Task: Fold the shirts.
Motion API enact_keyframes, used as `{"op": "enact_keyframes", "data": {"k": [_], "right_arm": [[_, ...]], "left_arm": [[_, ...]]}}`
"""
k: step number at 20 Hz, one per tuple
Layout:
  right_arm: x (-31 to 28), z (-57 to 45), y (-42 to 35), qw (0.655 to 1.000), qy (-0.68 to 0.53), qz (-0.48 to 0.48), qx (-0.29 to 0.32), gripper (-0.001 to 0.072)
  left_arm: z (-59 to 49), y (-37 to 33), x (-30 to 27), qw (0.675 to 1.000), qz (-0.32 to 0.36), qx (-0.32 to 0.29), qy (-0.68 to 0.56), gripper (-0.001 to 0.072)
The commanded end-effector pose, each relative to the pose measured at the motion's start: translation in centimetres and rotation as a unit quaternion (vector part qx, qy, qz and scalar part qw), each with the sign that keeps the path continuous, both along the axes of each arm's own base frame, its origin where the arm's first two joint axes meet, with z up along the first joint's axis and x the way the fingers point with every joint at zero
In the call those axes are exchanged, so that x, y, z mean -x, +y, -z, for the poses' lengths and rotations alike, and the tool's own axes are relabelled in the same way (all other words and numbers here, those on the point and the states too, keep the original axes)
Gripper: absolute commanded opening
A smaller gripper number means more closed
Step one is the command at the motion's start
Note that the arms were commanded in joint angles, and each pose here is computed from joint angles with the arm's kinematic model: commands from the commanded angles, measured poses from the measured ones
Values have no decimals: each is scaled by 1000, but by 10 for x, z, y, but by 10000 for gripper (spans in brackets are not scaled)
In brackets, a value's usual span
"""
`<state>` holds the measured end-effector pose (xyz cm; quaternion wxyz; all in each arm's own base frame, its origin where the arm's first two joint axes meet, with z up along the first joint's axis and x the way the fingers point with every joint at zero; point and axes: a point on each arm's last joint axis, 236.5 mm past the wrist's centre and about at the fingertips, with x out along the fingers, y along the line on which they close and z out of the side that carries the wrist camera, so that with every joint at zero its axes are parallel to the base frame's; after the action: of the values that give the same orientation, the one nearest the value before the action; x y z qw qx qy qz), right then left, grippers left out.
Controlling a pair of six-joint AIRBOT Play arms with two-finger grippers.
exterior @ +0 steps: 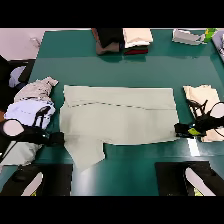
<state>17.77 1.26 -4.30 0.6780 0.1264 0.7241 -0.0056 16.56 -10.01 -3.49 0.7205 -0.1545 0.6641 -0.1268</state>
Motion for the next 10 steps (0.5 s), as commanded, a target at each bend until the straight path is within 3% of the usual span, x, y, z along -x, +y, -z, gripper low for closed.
{"op": "enact_keyframes", "data": {"k": [1,6,10], "right_arm": [[10,-30,-7,999,-24,-14,22,17],[6,-49,-14,996,-73,-13,43,16],[-50,-62,-22,994,-102,-7,48,16]], "left_arm": [[-44,6,12,999,45,-17,-20,25],[-101,7,-38,990,57,-26,-123,25],[-91,10,-102,985,68,-45,-155,26]]}}
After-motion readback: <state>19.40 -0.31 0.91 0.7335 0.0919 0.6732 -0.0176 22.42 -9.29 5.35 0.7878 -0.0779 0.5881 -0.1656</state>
